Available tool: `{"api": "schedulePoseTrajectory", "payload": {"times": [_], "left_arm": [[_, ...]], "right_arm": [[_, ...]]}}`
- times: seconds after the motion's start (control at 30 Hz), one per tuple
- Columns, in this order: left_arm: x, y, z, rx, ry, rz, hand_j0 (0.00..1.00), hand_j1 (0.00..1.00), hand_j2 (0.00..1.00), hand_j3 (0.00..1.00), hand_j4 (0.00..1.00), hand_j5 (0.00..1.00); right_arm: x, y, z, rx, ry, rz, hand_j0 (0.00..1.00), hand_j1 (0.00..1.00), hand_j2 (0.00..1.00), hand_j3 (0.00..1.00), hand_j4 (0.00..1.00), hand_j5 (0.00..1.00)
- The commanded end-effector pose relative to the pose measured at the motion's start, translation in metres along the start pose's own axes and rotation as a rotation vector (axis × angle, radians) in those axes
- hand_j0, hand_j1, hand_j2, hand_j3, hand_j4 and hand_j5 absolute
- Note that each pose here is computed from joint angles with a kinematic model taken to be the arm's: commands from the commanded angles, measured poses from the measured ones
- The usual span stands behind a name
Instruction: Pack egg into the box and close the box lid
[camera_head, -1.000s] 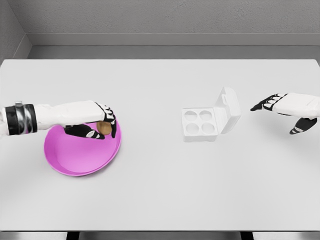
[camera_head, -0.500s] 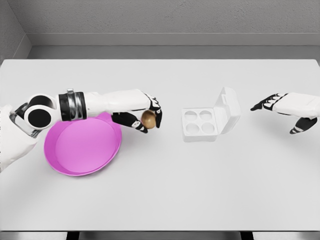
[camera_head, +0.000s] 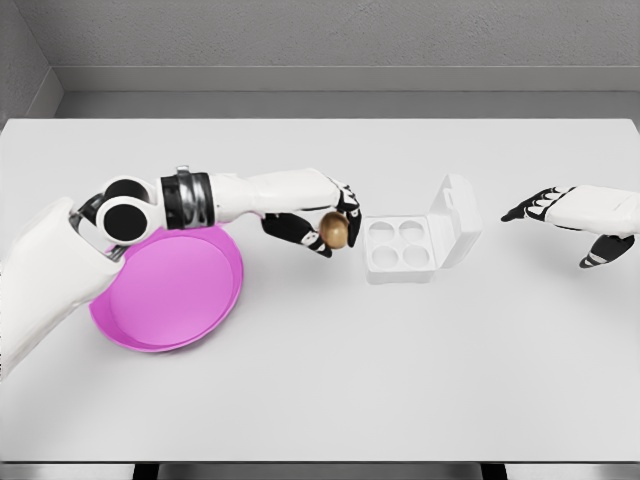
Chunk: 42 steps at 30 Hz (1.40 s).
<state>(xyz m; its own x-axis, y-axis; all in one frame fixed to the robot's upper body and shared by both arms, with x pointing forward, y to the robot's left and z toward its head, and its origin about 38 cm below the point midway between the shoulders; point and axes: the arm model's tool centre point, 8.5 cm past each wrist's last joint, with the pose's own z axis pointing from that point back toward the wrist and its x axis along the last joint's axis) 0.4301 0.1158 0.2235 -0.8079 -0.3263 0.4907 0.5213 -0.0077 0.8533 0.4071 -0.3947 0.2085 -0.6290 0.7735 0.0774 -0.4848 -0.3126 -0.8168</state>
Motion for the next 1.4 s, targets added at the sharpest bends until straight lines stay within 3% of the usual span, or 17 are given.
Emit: {"api": "schedulePoseTrajectory", "payload": {"times": [0.0, 0.23, 0.37, 0.6, 0.73, 0.97, 1.13, 1.2, 1.37], "left_arm": [[-0.001, 0.001, -0.007, 0.014, -0.013, 0.025, 0.34, 0.34, 0.34, 0.34, 0.34, 0.34], [0.005, 0.008, -0.027, 0.064, -0.083, 0.107, 0.32, 0.32, 0.32, 0.32, 0.32, 0.32], [0.01, 0.014, -0.032, 0.079, -0.103, 0.11, 0.31, 0.31, 0.31, 0.31, 0.31, 0.31], [0.0, 0.009, -0.047, 0.094, -0.104, 0.18, 0.31, 0.31, 0.31, 0.31, 0.31, 0.31], [0.004, 0.01, -0.06, 0.103, -0.131, 0.214, 0.31, 0.31, 0.31, 0.31, 0.31, 0.31], [-0.009, 0.008, -0.073, 0.107, -0.091, 0.295, 0.31, 0.31, 0.31, 0.31, 0.31, 0.31], [-0.008, 0.011, -0.076, 0.14, -0.136, 0.4, 0.31, 0.31, 0.31, 0.31, 0.31, 0.31], [-0.02, 0.007, -0.079, 0.142, -0.107, 0.433, 0.31, 0.31, 0.31, 0.31, 0.31, 0.31], [-0.028, 0.007, -0.081, 0.144, -0.077, 0.458, 0.31, 0.31, 0.31, 0.31, 0.31, 0.31]], "right_arm": [[0.0, 0.0, 0.001, -0.002, 0.001, -0.004, 1.0, 1.0, 1.0, 1.0, 1.0, 1.0], [0.0, 0.0, 0.001, -0.002, 0.001, -0.004, 1.0, 1.0, 1.0, 1.0, 1.0, 1.0], [0.0, 0.0, 0.0, -0.001, 0.0, -0.004, 1.0, 1.0, 1.0, 1.0, 1.0, 1.0], [0.0, 0.0, 0.0, -0.001, 0.0, -0.004, 1.0, 1.0, 1.0, 1.0, 1.0, 1.0], [0.0, 0.0, 0.001, -0.002, 0.001, -0.004, 1.0, 1.0, 1.0, 1.0, 1.0, 1.0], [0.0, -0.001, 0.001, -0.003, 0.001, -0.003, 1.0, 1.0, 1.0, 1.0, 1.0, 1.0], [0.0, -0.001, 0.001, -0.003, 0.001, -0.003, 1.0, 1.0, 1.0, 1.0, 1.0, 1.0], [0.0, -0.001, 0.0, -0.002, 0.001, -0.003, 1.0, 1.0, 1.0, 1.0, 1.0, 1.0], [0.0, -0.001, 0.0, -0.002, 0.002, -0.004, 1.0, 1.0, 1.0, 1.0, 1.0, 1.0]]}}
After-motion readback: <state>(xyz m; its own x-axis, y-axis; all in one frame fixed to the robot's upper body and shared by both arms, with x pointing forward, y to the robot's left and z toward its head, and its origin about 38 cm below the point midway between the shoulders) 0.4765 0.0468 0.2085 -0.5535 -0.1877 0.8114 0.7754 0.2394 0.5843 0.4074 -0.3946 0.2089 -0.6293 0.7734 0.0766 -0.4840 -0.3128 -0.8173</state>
